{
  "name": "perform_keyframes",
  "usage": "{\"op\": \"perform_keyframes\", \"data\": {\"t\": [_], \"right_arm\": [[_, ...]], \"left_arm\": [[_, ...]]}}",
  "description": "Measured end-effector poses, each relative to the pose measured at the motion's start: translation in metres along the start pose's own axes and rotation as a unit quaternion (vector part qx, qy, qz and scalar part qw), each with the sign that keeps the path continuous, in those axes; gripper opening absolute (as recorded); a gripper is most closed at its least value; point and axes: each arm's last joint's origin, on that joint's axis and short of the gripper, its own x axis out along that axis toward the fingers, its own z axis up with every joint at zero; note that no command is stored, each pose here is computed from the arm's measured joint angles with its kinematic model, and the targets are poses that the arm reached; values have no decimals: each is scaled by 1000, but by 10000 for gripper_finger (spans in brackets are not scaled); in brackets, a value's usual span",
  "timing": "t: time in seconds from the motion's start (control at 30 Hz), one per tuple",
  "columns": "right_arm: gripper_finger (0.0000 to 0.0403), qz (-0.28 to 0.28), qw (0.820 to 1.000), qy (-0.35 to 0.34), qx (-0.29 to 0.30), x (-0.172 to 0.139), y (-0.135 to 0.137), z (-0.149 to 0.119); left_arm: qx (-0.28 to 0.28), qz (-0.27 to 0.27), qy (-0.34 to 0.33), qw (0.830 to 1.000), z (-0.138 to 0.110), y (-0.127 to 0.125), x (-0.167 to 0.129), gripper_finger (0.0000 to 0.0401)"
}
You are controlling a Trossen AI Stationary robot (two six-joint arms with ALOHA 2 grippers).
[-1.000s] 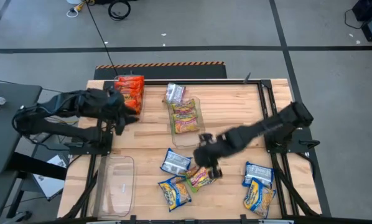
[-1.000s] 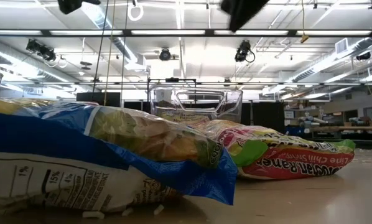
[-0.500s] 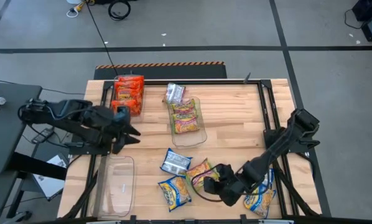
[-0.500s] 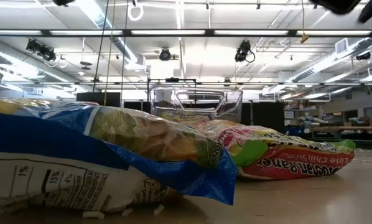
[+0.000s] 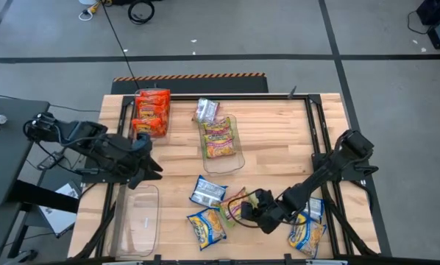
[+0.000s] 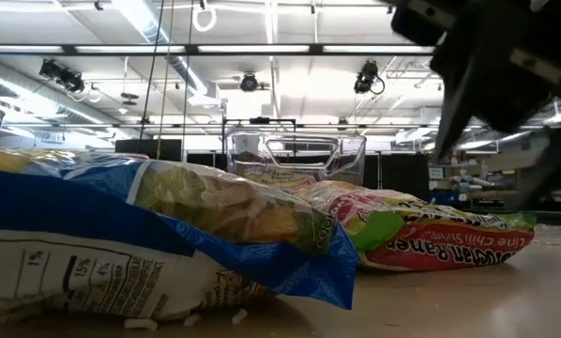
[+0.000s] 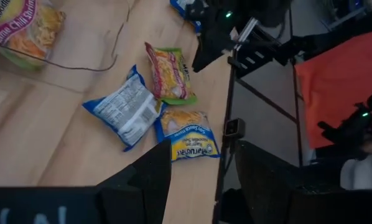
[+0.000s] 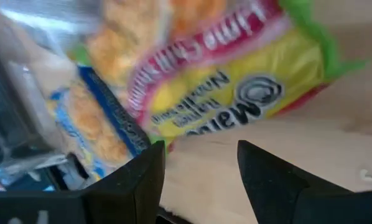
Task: Sort Maruchan noodles
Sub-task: Put the bottom green noodle pack into the center transparent bin
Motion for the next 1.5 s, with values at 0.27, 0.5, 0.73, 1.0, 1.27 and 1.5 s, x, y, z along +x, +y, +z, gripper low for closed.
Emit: {"op": "perform_keyframes", "data": {"t": [0.27,0.5,0.73,1.0,1.27,1.5], "right_arm": [[206,-1,1000,-18,1,23,-5,6],[176,0,998,-65,-12,24,-5,14],[83,-10,991,-127,-45,21,-9,21],[9,-119,957,-140,-226,6,-15,29],[5,-268,800,-78,-532,-65,36,12],[3,-215,674,-116,-697,-110,104,3]], "left_arm": [[-5,-1,-26,1000,3,-3,0,181],[-5,7,-52,999,5,-3,0,181],[0,6,-57,998,6,-4,0,181],[0,6,-57,998,6,-4,0,181],[25,7,-57,998,6,-4,0,181],[36,24,-72,996,7,-3,-1,181]]}}
